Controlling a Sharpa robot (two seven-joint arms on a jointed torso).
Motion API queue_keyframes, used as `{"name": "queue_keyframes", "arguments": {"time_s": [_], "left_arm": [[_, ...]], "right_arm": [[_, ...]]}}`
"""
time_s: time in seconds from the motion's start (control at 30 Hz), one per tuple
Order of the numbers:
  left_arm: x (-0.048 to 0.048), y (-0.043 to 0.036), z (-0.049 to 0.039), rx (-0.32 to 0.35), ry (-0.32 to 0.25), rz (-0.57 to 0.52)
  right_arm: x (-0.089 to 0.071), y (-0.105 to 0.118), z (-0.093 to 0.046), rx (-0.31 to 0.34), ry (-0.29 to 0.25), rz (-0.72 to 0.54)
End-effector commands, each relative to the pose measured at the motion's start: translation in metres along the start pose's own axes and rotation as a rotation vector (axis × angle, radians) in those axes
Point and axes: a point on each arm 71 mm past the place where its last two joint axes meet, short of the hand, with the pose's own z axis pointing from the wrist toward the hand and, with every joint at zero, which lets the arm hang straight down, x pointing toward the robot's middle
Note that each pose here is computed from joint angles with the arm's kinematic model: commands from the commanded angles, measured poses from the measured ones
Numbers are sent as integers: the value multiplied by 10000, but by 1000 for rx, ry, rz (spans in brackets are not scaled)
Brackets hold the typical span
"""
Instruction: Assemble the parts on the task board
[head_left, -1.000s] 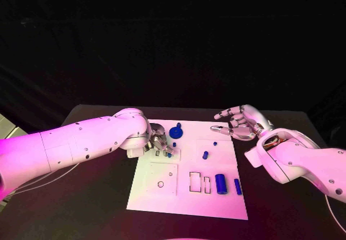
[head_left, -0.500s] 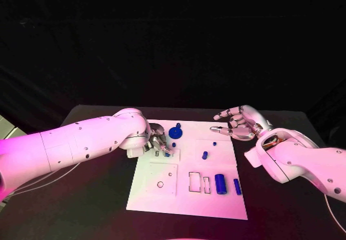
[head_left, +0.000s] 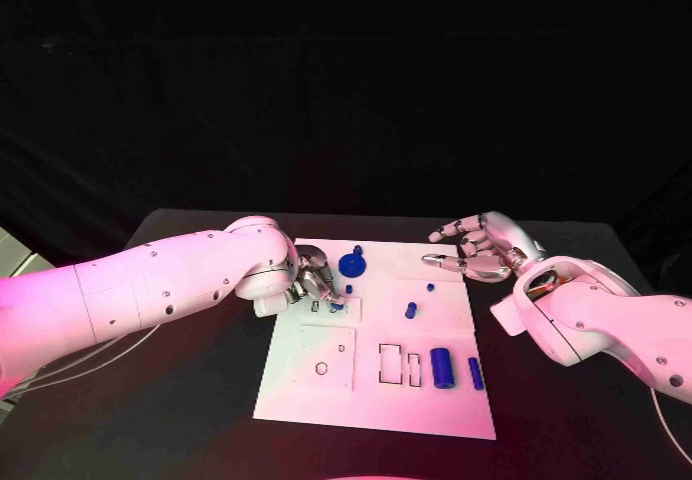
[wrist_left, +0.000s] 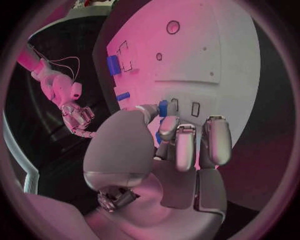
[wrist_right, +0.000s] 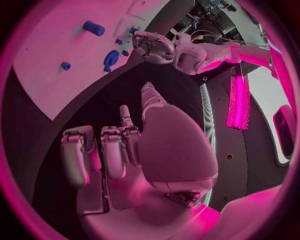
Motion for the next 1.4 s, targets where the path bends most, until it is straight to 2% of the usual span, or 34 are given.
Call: {"name": "queue_keyframes", "arguments": {"time_s": [0.03, 0.43, 1.0, 1.4], "left_arm": [[-4, -12, -16, 19, -10, -44], [-1, 8, -59, 10, -58, 15], [35, -14, -31, 3, -133, 132], [102, -19, -22, 4, -114, 167]], "right_arm": [[15, -1, 1, -2, 24, -12], [13, -17, 4, 2, 29, -15], [6, -26, 5, 4, 28, -17], [11, -26, 7, 4, 32, -17]]}}
